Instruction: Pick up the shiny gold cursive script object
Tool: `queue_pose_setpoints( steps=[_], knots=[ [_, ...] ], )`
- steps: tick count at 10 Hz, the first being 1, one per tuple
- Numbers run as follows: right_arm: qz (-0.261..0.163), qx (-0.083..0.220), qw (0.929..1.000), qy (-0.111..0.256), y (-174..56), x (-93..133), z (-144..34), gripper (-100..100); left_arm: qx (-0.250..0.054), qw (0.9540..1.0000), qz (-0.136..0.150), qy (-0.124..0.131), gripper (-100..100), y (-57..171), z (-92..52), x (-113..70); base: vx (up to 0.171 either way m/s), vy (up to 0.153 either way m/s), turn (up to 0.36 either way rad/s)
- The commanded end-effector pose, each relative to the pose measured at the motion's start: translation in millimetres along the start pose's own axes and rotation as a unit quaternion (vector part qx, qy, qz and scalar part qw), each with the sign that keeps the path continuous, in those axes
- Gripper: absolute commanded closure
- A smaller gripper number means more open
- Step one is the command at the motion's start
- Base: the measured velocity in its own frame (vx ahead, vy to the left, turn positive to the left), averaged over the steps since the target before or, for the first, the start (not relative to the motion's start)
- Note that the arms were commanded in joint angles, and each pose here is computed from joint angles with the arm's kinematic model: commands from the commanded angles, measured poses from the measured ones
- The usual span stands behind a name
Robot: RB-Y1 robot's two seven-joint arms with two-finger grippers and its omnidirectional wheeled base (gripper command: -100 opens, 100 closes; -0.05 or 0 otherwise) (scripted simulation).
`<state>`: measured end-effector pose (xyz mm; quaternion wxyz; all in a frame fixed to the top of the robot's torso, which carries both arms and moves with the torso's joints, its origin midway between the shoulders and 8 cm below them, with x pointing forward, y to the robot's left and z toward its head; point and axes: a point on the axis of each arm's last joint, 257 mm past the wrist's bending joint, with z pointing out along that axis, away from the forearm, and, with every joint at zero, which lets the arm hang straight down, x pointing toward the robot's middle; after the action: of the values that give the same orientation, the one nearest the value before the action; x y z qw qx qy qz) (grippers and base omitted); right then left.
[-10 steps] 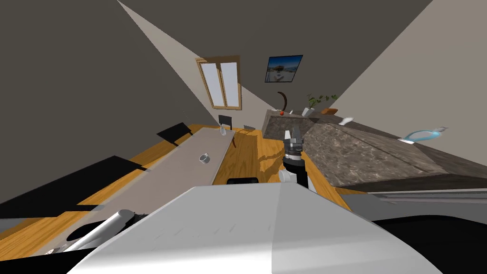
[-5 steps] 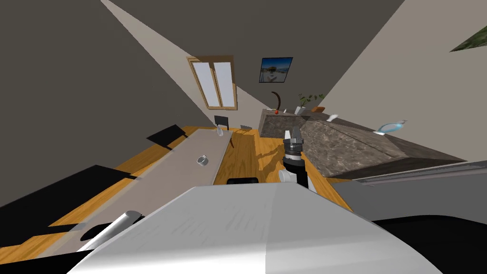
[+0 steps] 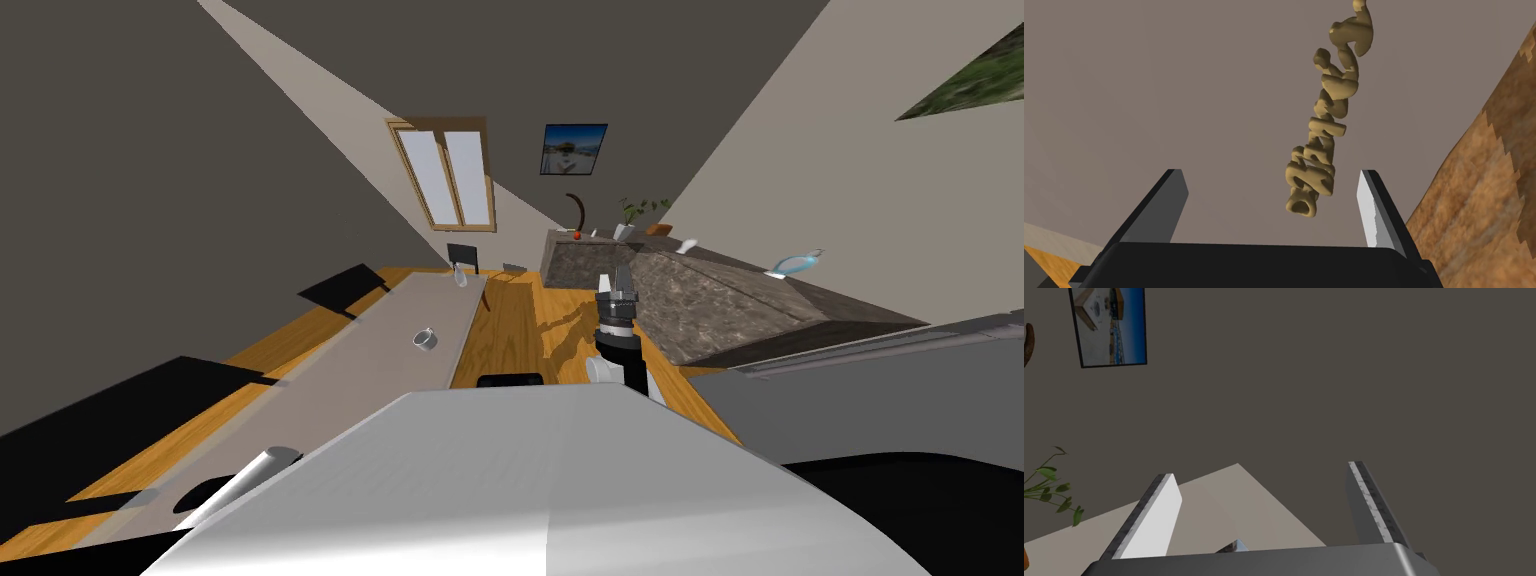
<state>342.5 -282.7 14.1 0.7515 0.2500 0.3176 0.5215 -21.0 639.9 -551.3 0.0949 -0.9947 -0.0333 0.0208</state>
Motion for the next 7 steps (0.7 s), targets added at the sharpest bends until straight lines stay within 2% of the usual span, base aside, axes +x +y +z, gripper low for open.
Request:
queue_pose_setpoints(
  steps=[1,2,5,7],
  knots=[
    [0.000,0.000,1.0000,0.000,0.0,0.0,0.0,0,-0.026,0.9995,-0.014,-0.007,-100,20.7,5.6,-4.1,-0.028,0.042,-0.132],
    [0.000,0.000,1.0000,0.000,0.0,0.0,0.1,0,-0.047,0.9986,-0.023,-0.011,-100,38.1,10.1,-7.0,-0.039,0.065,-0.265],
    [0.000,0.000,1.0000,0.000,0.0,0.0,0.0,0,-0.047,0.9986,-0.023,-0.011,-100,38.1,10.1,-7.0,-0.013,0.033,-0.027],
    [0.000,0.000,1.0000,0.000,0.0,0.0,0.0,0,-0.082,0.9957,-0.037,-0.020,-100,69.1,16.7,-11.5,-0.018,0.042,-0.158]
  ],
)
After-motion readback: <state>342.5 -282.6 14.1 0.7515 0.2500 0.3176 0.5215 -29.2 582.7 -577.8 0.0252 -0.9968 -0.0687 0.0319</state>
